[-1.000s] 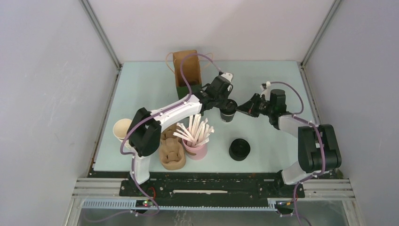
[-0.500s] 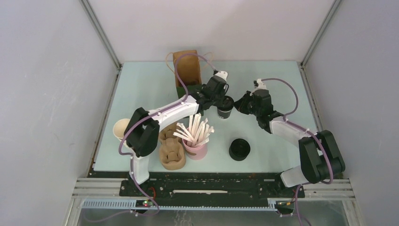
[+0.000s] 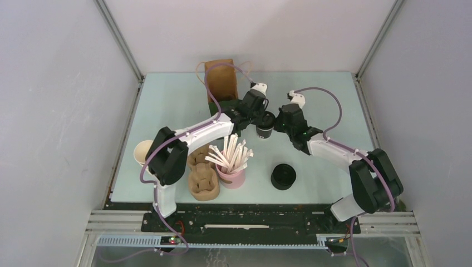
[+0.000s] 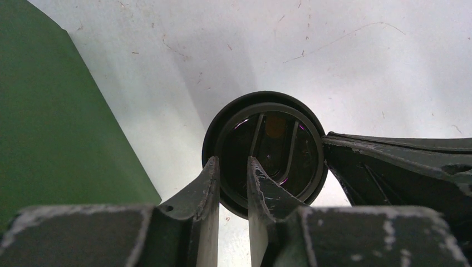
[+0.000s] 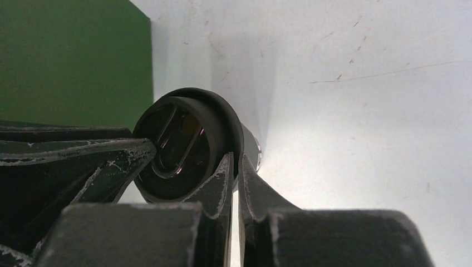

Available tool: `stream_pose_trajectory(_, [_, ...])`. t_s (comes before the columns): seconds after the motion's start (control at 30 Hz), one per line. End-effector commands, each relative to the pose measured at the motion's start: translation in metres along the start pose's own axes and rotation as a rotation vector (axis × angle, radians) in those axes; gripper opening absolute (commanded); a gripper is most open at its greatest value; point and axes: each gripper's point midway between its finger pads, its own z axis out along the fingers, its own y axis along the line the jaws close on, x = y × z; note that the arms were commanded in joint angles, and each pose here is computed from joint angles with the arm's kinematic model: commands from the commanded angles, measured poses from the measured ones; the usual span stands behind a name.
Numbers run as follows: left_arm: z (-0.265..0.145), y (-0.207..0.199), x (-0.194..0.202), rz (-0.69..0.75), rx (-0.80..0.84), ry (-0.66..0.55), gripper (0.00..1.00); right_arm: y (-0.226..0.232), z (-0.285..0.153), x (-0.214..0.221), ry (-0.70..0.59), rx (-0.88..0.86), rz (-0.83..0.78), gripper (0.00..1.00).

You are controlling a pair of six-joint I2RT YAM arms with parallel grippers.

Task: Pack the takeout coffee

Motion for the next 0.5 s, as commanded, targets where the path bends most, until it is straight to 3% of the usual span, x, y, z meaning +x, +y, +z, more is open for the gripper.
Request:
stream_pose_trajectory(0.0, [0.005,-0.010,0.122,0.036,0.064,0.371,0.22,-0.057,-0.030,0.146,0.530,0.213,-0.258,0.00])
stream_pose_trajectory(0.17, [0.005,-0.009,0.122,0.042,0.061,0.371,0.22,-0.042,-0.038,0.144,0.601,0.143,-0.281,0.00])
stream_pose_trajectory(0.3, [0.006,-0.007,0.122,0.039,0.063,0.375,0.22,-0.004,-0.042,0.133,0.668,-0.098,-0.141,0.00])
stream_pose_trajectory(0.33, [0.006,-0.008,0.122,0.040,0.065,0.373,0.22,0.005,-0.041,0.121,0.648,-0.149,-0.100,0.02])
stream_pose_trajectory(0.4, [0.006,-0.008,0.121,0.041,0.066,0.375,0.22,0.020,-0.040,0.091,0.585,-0.238,-0.026,0.20])
stream_pose_trajectory(0.47, [0.007,-0.009,0.119,0.043,0.073,0.375,0.22,0.031,-0.037,0.060,0.530,-0.313,0.039,0.28])
